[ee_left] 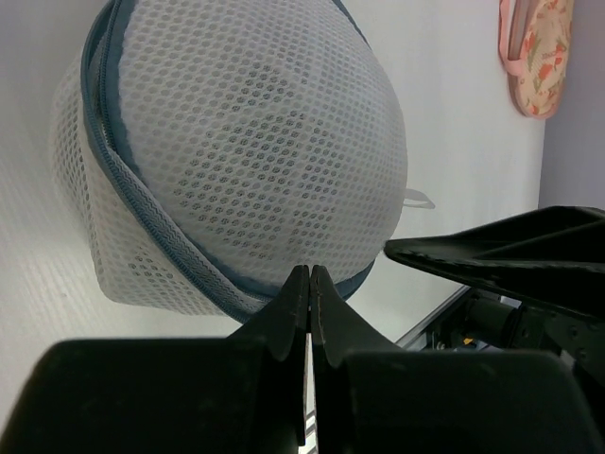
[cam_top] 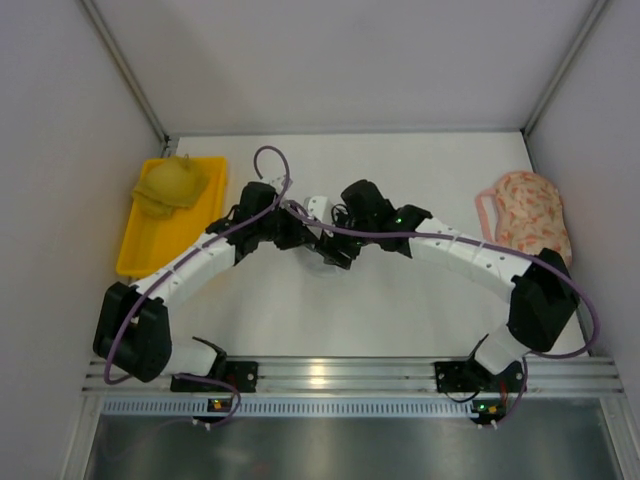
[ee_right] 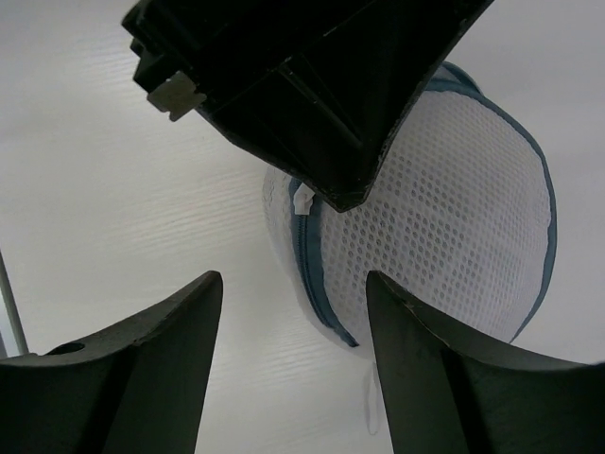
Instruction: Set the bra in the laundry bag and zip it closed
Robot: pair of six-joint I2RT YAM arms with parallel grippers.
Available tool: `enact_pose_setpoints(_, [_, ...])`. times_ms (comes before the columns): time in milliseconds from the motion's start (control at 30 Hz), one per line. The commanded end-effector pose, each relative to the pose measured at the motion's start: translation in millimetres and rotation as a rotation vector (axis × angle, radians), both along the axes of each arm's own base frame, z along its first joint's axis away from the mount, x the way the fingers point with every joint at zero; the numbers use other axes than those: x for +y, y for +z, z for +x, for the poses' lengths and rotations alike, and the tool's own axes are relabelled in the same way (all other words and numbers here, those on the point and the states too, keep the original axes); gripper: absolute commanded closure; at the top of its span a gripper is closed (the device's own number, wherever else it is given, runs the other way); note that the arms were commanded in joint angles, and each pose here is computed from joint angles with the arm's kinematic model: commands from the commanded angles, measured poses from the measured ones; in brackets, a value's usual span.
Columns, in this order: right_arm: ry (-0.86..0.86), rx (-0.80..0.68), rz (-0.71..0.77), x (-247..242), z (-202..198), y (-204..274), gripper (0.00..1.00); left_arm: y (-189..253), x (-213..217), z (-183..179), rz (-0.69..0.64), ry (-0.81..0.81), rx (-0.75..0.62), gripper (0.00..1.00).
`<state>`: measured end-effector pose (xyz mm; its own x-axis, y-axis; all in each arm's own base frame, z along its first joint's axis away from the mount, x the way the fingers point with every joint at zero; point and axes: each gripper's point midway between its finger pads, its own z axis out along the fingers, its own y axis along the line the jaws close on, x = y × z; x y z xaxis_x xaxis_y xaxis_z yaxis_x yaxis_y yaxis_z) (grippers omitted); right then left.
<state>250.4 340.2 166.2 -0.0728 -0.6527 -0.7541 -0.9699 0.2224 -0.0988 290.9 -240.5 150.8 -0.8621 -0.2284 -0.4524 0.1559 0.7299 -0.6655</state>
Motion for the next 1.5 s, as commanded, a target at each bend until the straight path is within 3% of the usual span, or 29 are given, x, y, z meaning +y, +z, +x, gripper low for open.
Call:
enact_pose_setpoints(0, [0.000,-0.078,0.032,20,11,6,0.37,27,-7,17,-0.039,-0.012,-0.097,1.00])
enact_pose_setpoints(167, [-0.013,-0.101,0.018,26,20,-2,0.37,27,-7,16,-0.038,-0.019,-0.097,1.00])
enact_pose_setpoints(200, [-0.013,-0.096,0.007,26,22,-8,0.42,25,-7,16,-0.035,-0.017,-0.098,1.00])
enact_pose_setpoints(267, [-0.021,-0.106,-0.001,25,25,-8,0.54,26,-6,16,-0.029,-0.018,-0.105,1.00])
enact_pose_setpoints(300, [-0.021,-0.109,-0.004,25,25,-9,0.71,25,-5,16,-0.024,-0.019,-0.109,1.00])
enact_pose_setpoints(433, [-0.010,-0.130,0.003,15,20,0,1.00,24,5,20,0.017,-0.004,-0.130,1.00])
enact_pose_setpoints(767, [0.063,-0.084,0.048,-13,2,9,1.00,35,32,40,0.187,-0.032,-0.329,1.00])
enact_pose_setpoints(967, [0.127,-0.134,-0.018,-38,-3,-2,1.00,45,42,50,0.291,-0.085,-0.457,1.00])
enact_pose_setpoints(1200, [0.103,-0.239,-0.105,-67,18,-5,0.99,64,31,42,0.229,-0.145,-0.499,1.00])
enact_pose_setpoints(1300, [0.076,-0.197,-0.110,-68,24,2,0.74,75,17,35,0.138,-0.146,-0.459,1.00])
enact_pose_setpoints(1400, [0.044,-0.199,-0.016,-58,23,28,0.50,82,6,31,0.068,-0.126,-0.406,1.00])
enact_pose_setpoints(1467, [0.003,-0.190,0.037,-51,24,39,0.45,84,1,30,0.031,-0.103,-0.363,1.00])
